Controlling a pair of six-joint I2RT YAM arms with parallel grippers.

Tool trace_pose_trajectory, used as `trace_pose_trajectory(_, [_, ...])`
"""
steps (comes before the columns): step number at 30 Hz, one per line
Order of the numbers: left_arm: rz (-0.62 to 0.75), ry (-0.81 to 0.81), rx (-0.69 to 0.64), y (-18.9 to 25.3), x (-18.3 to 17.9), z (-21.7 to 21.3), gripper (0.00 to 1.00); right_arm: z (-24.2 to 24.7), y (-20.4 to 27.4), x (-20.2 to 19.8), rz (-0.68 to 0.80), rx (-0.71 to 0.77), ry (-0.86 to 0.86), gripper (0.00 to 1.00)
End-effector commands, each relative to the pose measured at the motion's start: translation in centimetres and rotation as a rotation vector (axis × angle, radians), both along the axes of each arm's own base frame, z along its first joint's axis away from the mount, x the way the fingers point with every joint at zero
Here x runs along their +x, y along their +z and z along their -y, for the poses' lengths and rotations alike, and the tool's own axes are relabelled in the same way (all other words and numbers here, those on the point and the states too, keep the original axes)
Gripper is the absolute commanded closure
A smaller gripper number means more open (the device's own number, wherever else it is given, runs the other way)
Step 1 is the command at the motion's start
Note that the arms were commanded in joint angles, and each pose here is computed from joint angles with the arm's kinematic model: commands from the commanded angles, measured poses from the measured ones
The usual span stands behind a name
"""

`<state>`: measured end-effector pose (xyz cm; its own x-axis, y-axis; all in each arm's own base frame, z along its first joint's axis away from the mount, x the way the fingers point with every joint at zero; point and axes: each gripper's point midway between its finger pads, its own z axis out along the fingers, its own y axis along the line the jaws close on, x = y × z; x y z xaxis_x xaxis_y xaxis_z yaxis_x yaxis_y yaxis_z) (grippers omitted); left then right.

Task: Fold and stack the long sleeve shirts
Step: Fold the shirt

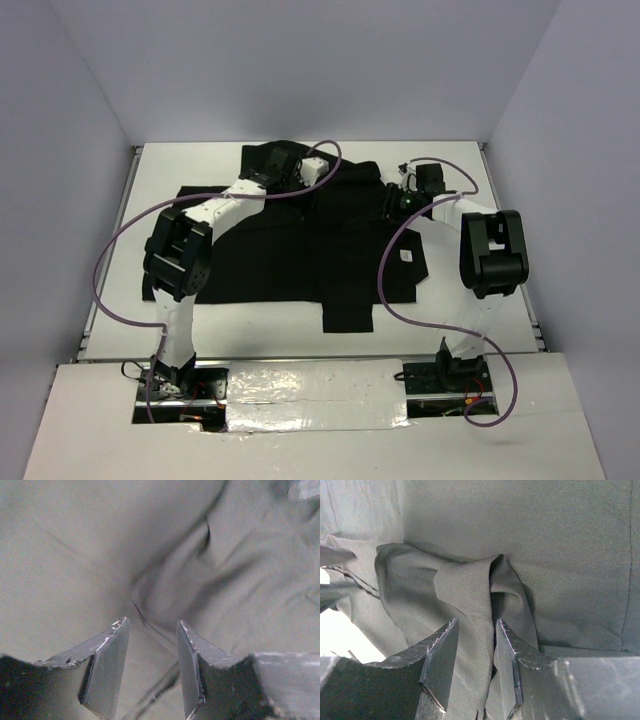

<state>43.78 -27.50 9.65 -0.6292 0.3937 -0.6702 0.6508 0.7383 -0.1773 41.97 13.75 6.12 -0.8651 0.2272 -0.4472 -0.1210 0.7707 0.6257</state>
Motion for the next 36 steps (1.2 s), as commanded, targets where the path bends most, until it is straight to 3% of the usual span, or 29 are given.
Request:
trace_pose_trajectory(1, [-0.121,0.041,-0.028,-0.8,-2.5,-0.3,0.45,-0.4,0.9,1.2,0.037,-0.014,0.025,0.56])
trace_pose_trajectory(10, [-0.182,0.053,-0.043,-3.2,-1.9,0.8,0.45,-0.9,-0.4,0.9,0.005,-0.011,0.032,0.56])
trace_pose_trajectory(12, [-0.175,0.054,-0.057,-3.0,-1.6,1.0,0.49,-1.1,-0.6,0.9,-0.004,0.0,0.039,0.56])
trace_pose_trajectory(16, [-0.195,0.035,-0.086,-3.2,-1.9,1.6,0.72,-1.7,-1.0,1.0,-0.018,0.009,0.058,0.57])
trace_pose_trajectory(17, [-0.2,0.031,-0.088,-3.3,-2.1,1.6,0.82,-1.8,-1.2,1.1,-0.023,0.017,0.055,0.6])
trace_pose_trajectory(19, [-0.203,0.028,-0.092,-3.2,-2.2,1.7,0.94,-2.0,-1.1,1.1,-0.02,0.029,0.062,0.71])
trace_pose_trajectory(20, [-0.204,0.029,-0.092,-3.3,-2.3,1.6,1.0,-2.0,-1.0,1.1,-0.015,0.032,0.06,0.84])
trace_pose_trajectory(22, [-0.192,0.024,-0.104,-2.7,-2.1,1.5,1.0,-2.0,-0.5,1.1,0.0,0.036,0.063,0.96])
trace_pose_trajectory(24, [-0.18,0.024,-0.123,-1.8,-1.7,1.3,1.0,-2.0,0.0,1.2,0.014,0.046,0.062,1.0])
trace_pose_trajectory(36, [-0.131,0.052,-0.259,0.1,0.7,0.8,1.0,-0.4,2.2,3.1,0.051,0.137,-0.046,1.0])
